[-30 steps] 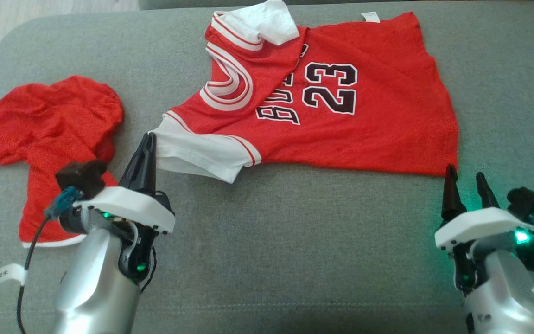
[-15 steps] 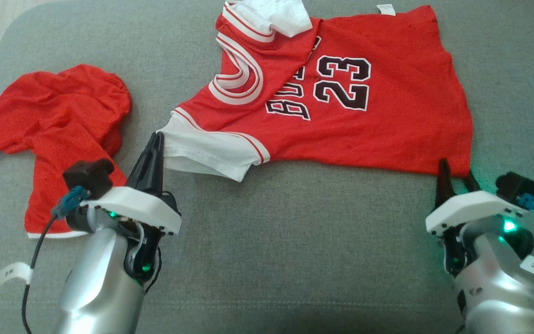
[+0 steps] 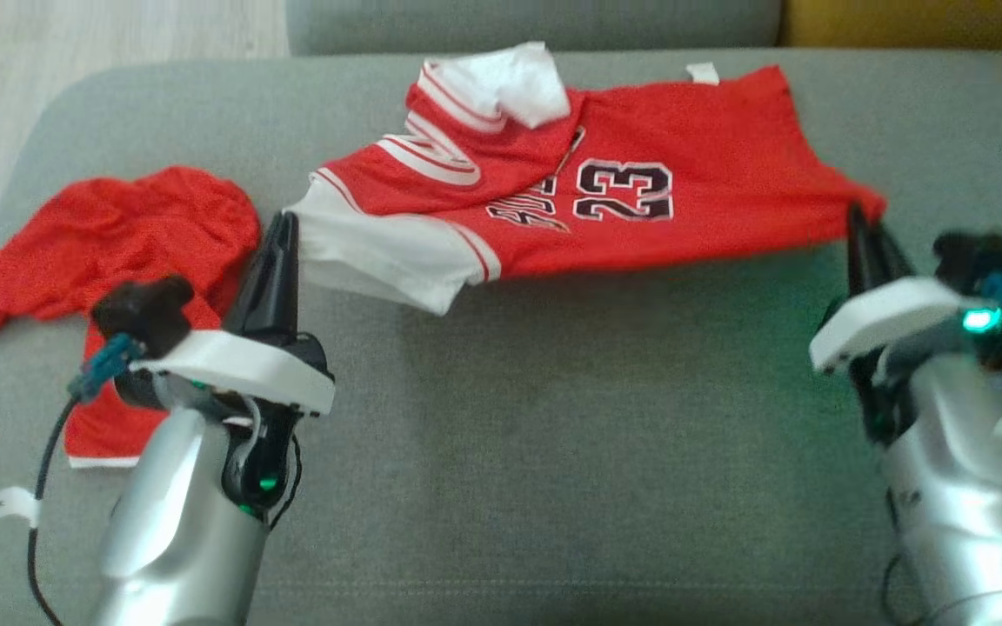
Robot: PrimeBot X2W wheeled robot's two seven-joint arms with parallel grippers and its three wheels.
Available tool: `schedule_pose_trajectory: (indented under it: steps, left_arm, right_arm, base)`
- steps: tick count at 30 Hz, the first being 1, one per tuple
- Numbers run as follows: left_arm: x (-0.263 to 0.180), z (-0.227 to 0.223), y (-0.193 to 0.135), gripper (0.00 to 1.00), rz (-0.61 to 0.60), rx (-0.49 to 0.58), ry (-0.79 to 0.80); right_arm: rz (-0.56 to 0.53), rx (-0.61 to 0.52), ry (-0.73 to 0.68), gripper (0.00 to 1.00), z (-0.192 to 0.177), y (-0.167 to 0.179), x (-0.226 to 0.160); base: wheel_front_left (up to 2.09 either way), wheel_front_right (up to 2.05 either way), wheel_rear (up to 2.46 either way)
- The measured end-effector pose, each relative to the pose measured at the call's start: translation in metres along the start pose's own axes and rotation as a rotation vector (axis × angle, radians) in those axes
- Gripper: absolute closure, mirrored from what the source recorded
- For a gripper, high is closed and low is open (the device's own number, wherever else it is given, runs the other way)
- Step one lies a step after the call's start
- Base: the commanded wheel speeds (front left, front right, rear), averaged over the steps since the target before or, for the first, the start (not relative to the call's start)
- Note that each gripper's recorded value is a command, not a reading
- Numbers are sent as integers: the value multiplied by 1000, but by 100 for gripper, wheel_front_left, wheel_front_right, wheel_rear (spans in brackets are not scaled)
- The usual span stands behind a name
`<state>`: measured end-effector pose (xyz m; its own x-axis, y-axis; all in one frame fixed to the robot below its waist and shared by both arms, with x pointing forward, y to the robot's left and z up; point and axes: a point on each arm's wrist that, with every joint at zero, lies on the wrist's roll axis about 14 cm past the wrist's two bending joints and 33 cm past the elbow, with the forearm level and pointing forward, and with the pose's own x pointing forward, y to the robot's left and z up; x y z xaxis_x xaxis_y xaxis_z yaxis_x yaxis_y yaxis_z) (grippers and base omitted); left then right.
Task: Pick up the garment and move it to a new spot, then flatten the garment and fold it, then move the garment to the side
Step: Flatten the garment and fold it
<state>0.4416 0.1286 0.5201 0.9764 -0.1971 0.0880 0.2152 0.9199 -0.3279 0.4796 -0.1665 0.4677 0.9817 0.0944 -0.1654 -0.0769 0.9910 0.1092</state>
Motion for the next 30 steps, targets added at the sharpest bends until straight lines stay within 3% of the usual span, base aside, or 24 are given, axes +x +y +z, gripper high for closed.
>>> schedule_pose_trajectory:
  steps: [8, 16, 23, 30]
  left_arm:
    - [-3, 102, -49, 100, -140, -8, -260]
    - [-27, 210, -103, 100, -260, 13, -494]
    - [-37, 248, -135, 100, -337, 16, -532]
    - [-7, 255, -138, 100, -353, 47, -470]
  right_arm:
    - [94, -170, -252, 100, 138, 16, -17]
    - [92, -246, -392, 100, 239, 17, -63]
    - [67, -223, -346, 100, 263, 9, -85]
    - [63, -190, -254, 100, 257, 9, -67]
  base:
    - [0, 0, 0]
    - [0, 0, 0]
    - [0, 0, 0]
    - [0, 0, 0]
